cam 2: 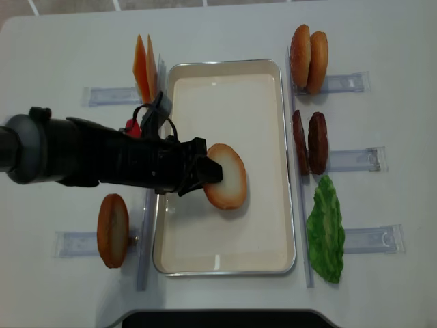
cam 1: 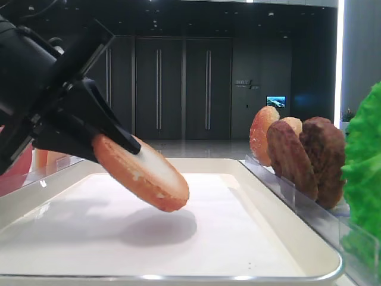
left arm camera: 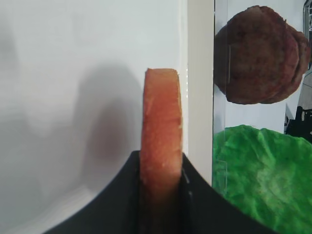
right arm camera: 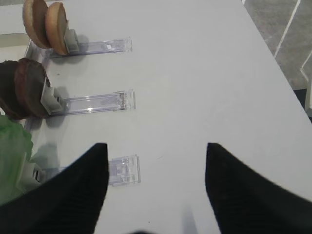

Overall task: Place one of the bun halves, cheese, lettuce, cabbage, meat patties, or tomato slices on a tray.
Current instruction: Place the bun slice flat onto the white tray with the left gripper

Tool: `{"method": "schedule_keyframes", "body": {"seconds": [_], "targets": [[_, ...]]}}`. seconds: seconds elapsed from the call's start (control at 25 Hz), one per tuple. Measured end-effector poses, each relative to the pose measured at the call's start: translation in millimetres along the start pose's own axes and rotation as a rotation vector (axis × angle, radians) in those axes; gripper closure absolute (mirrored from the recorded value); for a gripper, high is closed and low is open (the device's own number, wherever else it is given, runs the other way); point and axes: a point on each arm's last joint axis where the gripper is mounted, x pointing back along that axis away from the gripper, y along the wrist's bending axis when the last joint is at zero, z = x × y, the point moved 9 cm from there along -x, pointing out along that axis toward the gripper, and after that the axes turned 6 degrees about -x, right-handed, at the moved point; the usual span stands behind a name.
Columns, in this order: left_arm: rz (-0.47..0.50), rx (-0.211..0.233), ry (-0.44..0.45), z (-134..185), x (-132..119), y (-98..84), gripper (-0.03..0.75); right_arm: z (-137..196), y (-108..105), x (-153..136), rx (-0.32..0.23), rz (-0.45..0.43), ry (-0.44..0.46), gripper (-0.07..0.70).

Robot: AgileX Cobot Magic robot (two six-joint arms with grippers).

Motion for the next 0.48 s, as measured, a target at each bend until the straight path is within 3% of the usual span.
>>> {"method": "schedule_keyframes", "body": {"seconds": [0.48], "targets": [[0.008, 0.005, 0.009, 1.6, -1.8, 0.2, 0.591, 0.0, 0.0, 0.0, 0.0, 0.0, 0.0, 0.216]]}}
